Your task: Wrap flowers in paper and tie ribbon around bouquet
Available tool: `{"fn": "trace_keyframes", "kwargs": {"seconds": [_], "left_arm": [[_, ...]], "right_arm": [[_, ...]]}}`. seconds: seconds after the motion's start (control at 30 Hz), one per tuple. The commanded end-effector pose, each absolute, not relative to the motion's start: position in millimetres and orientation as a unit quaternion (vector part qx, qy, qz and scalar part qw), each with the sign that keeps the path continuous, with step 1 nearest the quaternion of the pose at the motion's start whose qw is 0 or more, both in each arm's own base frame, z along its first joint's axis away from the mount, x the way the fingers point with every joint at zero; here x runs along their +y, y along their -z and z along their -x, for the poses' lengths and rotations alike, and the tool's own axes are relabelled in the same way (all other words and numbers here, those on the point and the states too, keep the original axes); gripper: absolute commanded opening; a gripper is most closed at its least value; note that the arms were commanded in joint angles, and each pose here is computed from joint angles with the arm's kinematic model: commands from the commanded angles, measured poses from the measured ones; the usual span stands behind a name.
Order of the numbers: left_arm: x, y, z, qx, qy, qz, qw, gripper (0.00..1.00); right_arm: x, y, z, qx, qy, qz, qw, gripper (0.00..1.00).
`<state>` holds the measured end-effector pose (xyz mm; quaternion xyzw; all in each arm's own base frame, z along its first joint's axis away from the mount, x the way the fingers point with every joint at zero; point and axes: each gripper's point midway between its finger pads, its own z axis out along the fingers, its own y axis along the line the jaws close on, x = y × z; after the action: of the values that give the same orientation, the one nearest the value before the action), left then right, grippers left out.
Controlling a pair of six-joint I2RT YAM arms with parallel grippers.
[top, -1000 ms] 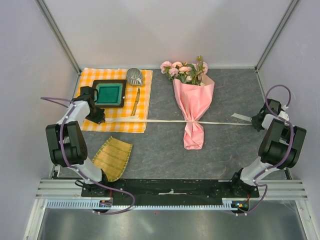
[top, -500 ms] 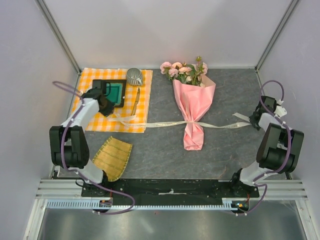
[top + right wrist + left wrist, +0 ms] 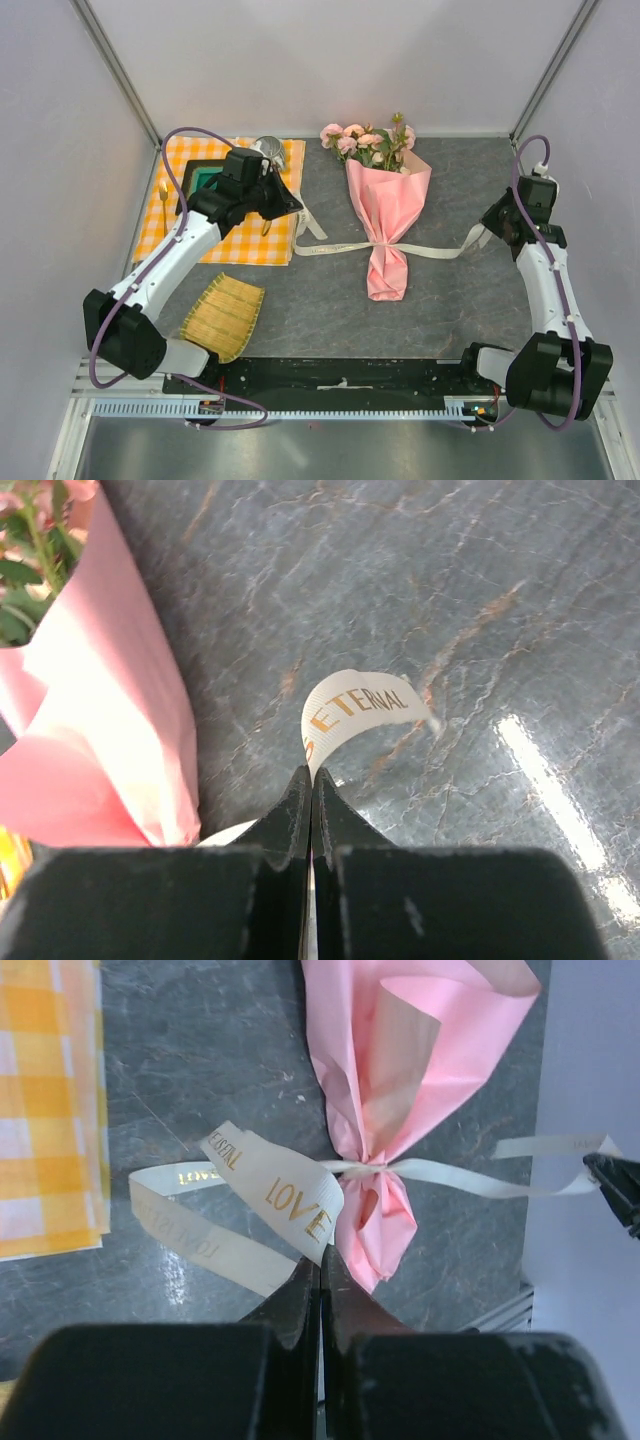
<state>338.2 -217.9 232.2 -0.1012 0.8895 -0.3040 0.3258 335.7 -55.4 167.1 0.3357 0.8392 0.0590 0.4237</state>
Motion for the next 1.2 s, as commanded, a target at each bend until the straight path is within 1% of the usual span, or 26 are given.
{"fn": "trace_keyframes", "kwargs": {"seconds": [0.0,0.07,0.1,0.13,0.2,0.3,0.43,0.47,0.5,0.53,0.57,0.6,0.63,0.67,0.7,0.73,0.77,0.83,0.87,0.9,0.93,1.0,1.03,1.07,1.13,1.17], "left_arm": [[-226.1,-250.1,-323.4,0.879,0.334,0.074,0.334,0.01],[-211.3,-258.3,-327.3,0.879,0.301,0.09,0.359,0.01],[-190.2,-264.6,-334.4,0.879,0.257,0.117,0.383,0.01],[-178.7,-272.6,-337.6,0.876,0.239,0.123,0.401,0.01],[-143.9,-284.3,-349.6,0.867,0.193,0.168,0.427,0.02],[-98.8,-269.8,-352.8,0.869,0.15,0.246,0.403,0.01],[-47.5,-223.5,-347.3,0.879,0.084,0.314,0.349,0.01],[-37.3,-212.1,-346.9,0.88,0.071,0.33,0.334,0.07],[-21.7,-200.0,-343.9,0.879,0.055,0.346,0.323,0.19],[-16.5,-194.3,-342.8,0.882,0.044,0.345,0.318,0.33],[-11.6,-189.3,-336.1,0.888,0.023,0.342,0.307,0.59],[-12.2,-187.8,-331.9,0.895,0.003,0.325,0.307,0.66],[-16.7,-186.7,-328.1,0.899,0.0,0.313,0.308,0.78],[-26.4,-185.0,-325.1,0.904,0.003,0.296,0.308,0.96],[-52.5,-181.1,-317.0,0.916,0.013,0.263,0.304,0.96],[-64.2,-178.0,-311.6,0.92,0.02,0.256,0.297,0.96],[-87.1,-166.6,-300.5,0.93,0.062,0.249,0.264,0.97],[-114.5,-155.3,-291.4,0.922,0.123,0.299,0.215,0.97],[-136.4,-146.9,-281.7,0.923,0.151,0.302,0.182,0.96],[-147.7,-146.0,-286.1,0.91,0.166,0.338,0.176,0.96],[-155.2,-133.8,-288.0,0.907,0.158,0.356,0.158,0.96],[-172.6,-137.9,-298.9,0.897,0.161,0.382,0.15,0.95],[-173.5,-120.3,-306.7,0.899,0.124,0.396,0.138,0.95],[-181.8,-132.5,-323.1,0.893,0.124,0.404,0.155,0.95],[-194.1,-120.4,-326.2,0.891,0.107,0.427,0.109,0.95],[-208.6,-109.9,-338.5,0.895,0.097,0.426,0.087,0.94]], "right_arm": [[-35.9,-197.7,-341.5,0.855,-0.101,-0.282,0.424,0.0],[-45.0,-206.1,-341.9,0.851,-0.078,-0.291,0.43,0.0],[-49.5,-203.0,-338.0,0.855,-0.062,-0.298,0.42,0.0],[-55.3,-203.2,-337.3,0.854,-0.046,-0.303,0.42,0.0],[-77.4,-199.6,-330.1,0.852,0.015,-0.328,0.407,0.0],[-91.6,-192.1,-325.6,0.849,0.057,-0.346,0.395,0.0],[-97.9,-177.4,-322.4,0.852,0.076,-0.359,0.375,0.0],[-99.0,-173.9,-322.4,0.853,0.08,-0.359,0.369,0.0],[-99.7,-171.6,-320.8,0.854,0.085,-0.361,0.364,0.0],[-99.5,-170.9,-321.1,0.855,0.083,-0.361,0.362,0.0],[-98.4,-172.7,-322.0,0.856,0.08,-0.36,0.364,0.0],[-96.3,-172.8,-321.9,0.858,0.076,-0.357,0.362,0.0],[-93.9,-173.9,-322.8,0.86,0.07,-0.352,0.362,0.0],[-92.8,-173.5,-323.3,0.862,0.067,-0.35,0.36,0.0],[-92.2,-173.7,-324.1,0.863,0.065,-0.348,0.36,0.0],[-89.6,-172.8,-325.5,0.867,0.058,-0.344,0.357,0.0],[-88.3,-173.8,-327.0,0.868,0.054,-0.342,0.357,0.0],[-85.5,-173.4,-329.6,0.87,0.047,-0.34,0.355,0.0],[-84.8,-174.1,-330.4,0.869,0.043,-0.34,0.356,0.0],[-84.3,-174.9,-331.3,0.869,0.041,-0.341,0.357,0.0],[-83.2,-173.7,-331.8,0.869,0.039,-0.341,0.357,0.0],[-79.9,-173.6,-334.1,0.869,0.027,-0.34,0.358,0.0],[-78.2,-172.5,-333.8,0.87,0.024,-0.338,0.357,0.0],[-77.4,-173.3,-335.4,0.869,0.02,-0.338,0.36,0.0],[-74.8,-170.9,-335.9,0.871,0.016,-0.335,0.357,0.0],[-73.8,-170.6,-336.5,0.872,0.014,-0.334,0.357,0.0]]}}
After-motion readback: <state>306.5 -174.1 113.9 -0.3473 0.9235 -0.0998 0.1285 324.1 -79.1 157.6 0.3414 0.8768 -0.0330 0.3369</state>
